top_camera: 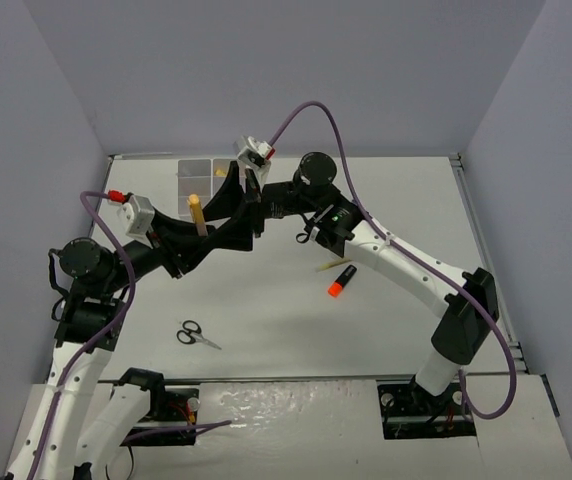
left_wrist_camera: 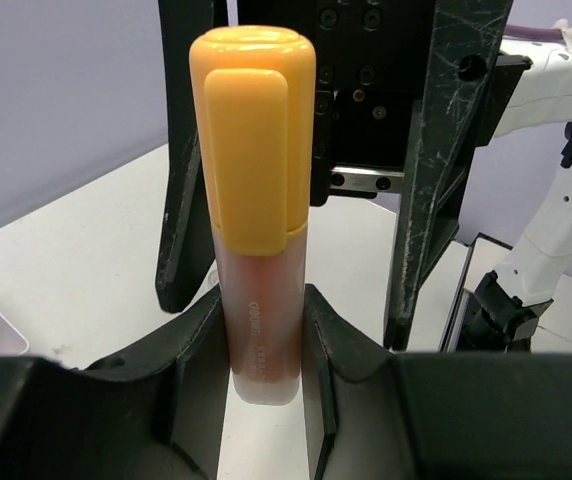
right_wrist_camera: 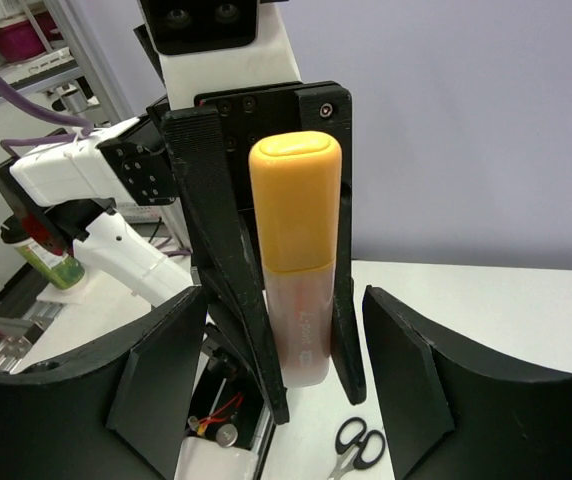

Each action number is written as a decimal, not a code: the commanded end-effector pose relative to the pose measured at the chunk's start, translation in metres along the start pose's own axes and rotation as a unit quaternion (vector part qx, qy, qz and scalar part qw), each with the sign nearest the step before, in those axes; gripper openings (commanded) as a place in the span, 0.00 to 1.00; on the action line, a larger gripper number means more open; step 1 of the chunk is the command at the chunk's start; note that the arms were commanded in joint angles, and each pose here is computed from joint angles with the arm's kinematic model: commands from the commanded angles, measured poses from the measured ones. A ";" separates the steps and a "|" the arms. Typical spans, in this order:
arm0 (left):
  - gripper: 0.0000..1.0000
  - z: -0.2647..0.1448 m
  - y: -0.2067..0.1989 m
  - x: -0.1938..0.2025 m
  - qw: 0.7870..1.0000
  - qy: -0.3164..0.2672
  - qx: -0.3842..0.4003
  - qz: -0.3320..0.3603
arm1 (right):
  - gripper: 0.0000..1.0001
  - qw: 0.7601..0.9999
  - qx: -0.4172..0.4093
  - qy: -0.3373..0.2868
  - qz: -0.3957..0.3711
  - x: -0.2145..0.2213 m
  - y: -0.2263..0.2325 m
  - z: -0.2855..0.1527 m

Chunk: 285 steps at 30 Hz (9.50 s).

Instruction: Sort the stationery into containers

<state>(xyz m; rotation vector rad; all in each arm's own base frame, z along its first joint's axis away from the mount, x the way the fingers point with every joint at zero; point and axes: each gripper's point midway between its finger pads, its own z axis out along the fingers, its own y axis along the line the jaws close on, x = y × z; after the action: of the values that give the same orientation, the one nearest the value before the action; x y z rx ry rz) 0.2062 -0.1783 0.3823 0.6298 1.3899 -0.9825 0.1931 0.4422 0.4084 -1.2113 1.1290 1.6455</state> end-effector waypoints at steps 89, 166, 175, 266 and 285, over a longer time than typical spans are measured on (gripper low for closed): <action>0.00 -0.018 -0.039 -0.160 0.963 -0.181 -0.006 0.202 | 0.00 0.991 -0.033 0.047 0.121 0.148 -0.003 0.025; 0.40 -0.061 0.088 0.014 0.938 0.063 -0.247 0.234 | 0.00 0.928 0.365 -0.060 0.046 0.005 -0.079 0.061; 0.97 -0.080 0.098 0.035 0.926 0.093 -0.291 0.223 | 0.00 0.902 0.422 -0.095 0.001 -0.024 -0.171 -0.007; 0.97 -0.139 0.132 0.097 0.867 0.124 -0.420 0.237 | 0.67 0.381 0.863 -0.020 0.332 0.270 -0.104 -0.366; 0.97 -0.140 0.135 0.097 0.864 0.125 -0.425 0.240 | 0.33 0.329 0.865 0.047 0.376 0.335 -0.093 -0.382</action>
<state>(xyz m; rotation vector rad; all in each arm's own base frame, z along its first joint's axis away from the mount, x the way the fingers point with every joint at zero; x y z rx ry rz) 0.2353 -0.0158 0.2274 0.4091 1.6659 0.1326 0.3090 0.1436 0.0086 0.8170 2.4409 -0.1024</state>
